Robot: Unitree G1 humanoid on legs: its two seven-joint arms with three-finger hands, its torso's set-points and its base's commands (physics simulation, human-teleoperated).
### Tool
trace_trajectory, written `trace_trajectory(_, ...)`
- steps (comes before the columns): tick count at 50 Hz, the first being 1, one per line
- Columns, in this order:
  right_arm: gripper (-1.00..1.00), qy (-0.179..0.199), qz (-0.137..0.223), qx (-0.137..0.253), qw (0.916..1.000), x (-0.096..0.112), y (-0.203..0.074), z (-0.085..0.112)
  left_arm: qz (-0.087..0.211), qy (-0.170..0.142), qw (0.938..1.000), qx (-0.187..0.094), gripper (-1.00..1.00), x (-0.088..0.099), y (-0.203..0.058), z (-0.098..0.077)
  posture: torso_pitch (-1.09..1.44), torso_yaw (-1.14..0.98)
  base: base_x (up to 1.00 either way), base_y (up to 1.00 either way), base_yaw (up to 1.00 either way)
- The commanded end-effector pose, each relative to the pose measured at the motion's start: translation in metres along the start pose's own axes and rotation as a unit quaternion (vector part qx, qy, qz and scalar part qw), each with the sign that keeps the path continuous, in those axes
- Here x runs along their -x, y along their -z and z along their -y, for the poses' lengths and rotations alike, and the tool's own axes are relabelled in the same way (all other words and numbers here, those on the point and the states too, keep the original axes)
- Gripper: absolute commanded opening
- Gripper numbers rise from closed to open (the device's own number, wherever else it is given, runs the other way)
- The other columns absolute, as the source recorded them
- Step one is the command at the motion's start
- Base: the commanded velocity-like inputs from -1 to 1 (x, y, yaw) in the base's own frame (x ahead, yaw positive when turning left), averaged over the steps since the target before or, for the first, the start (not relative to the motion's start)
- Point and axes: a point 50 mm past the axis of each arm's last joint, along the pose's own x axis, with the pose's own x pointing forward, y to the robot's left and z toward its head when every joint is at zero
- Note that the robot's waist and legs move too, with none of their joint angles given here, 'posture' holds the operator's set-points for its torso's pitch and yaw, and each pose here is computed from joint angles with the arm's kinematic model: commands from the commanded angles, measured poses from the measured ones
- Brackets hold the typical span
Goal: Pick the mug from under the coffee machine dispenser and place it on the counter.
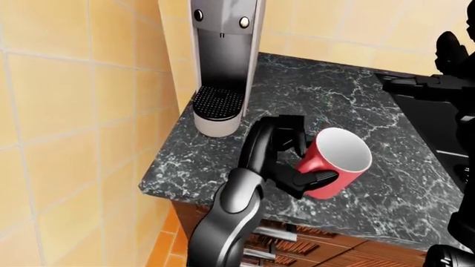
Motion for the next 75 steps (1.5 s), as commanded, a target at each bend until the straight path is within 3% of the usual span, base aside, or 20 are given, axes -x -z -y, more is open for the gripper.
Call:
trace_trajectory(1, 1.0, 0.007, 0.047, 0.005, 0.9989, 0.001, -0.02, 0.003, 0.056, 0.015, 0.9983, 0.005, -1.0, 0.004, -0.019, 0.003, 0.0, 0.0, 0.0, 0.0, 0.0)
trace_trajectory(27, 1.0, 0.007, 0.048, 0.006, 0.9988, 0.001, -0.02, 0.004, 0.061, -0.004, 0.9981, 0.003, -1.0, 0.004, -0.008, -0.014, 0.0, 0.0, 0.0, 0.0, 0.0)
trace_trajectory(59, 1.0, 0.007, 0.05, 0.007, 0.9987, 0.002, -0.023, 0.004, 0.052, -0.003, 0.9986, -0.01, -1.0, 0.004, 0.002, -0.019, 0.0, 0.0, 0.0, 0.0, 0.0)
trace_trajectory(67, 1.0, 0.006, 0.05, 0.007, 0.9987, 0.001, -0.023, 0.004, 0.051, -0.001, 0.9986, -0.01, -0.68, 0.004, 0.001, -0.018, 0.0, 0.0, 0.0, 0.0, 0.0)
trace_trajectory(75, 1.0, 0.007, 0.05, 0.007, 0.9987, 0.001, -0.023, 0.005, 0.05, -0.001, 0.9987, -0.011, -0.65, 0.005, 0.001, -0.019, 0.0, 0.0, 0.0, 0.0, 0.0)
